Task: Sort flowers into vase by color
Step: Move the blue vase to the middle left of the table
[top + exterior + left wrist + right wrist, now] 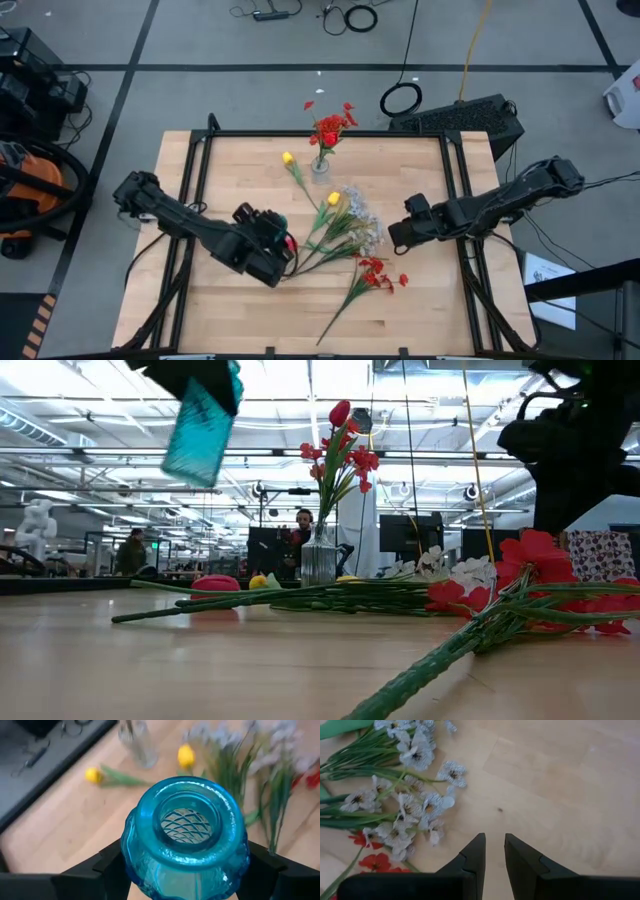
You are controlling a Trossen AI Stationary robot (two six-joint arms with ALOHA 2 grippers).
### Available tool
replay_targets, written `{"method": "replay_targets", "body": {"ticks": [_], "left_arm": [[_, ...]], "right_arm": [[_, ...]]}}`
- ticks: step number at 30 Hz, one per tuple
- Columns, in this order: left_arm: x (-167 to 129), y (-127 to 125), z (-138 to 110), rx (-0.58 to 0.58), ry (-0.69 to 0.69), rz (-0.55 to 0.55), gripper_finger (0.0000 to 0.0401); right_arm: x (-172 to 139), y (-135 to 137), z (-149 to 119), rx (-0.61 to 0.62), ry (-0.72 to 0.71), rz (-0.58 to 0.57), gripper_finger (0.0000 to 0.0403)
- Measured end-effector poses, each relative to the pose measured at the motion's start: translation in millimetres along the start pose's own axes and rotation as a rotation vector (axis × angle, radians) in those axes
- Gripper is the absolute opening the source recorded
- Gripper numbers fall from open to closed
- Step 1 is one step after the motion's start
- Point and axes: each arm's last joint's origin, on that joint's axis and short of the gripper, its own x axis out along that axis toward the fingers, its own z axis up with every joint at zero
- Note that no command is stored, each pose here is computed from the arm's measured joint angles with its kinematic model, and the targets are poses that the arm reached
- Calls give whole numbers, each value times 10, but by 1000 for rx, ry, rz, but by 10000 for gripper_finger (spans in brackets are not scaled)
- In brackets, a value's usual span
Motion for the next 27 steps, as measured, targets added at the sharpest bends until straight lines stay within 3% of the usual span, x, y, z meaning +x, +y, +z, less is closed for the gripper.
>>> {"method": "replay_targets", "body": {"ticks": [6, 12, 17, 22, 27], "left_arm": [[34, -18, 228, -2, -98, -90, 269], [120, -166, 512, 70, -216, -287, 270], [200, -206, 617, 139, -298, -345, 269], [356, -206, 453, 198, -302, -362, 260], [564, -113, 172, 171, -285, -406, 259]], "right_arm": [[-43, 20, -94, 19, -41, 24, 63], [-83, 69, -178, 50, -61, 85, 63], [-111, 93, -242, 72, -50, 122, 63], [-140, 142, -283, 117, -65, 182, 63], [-160, 198, -285, 167, -99, 245, 63]]}}
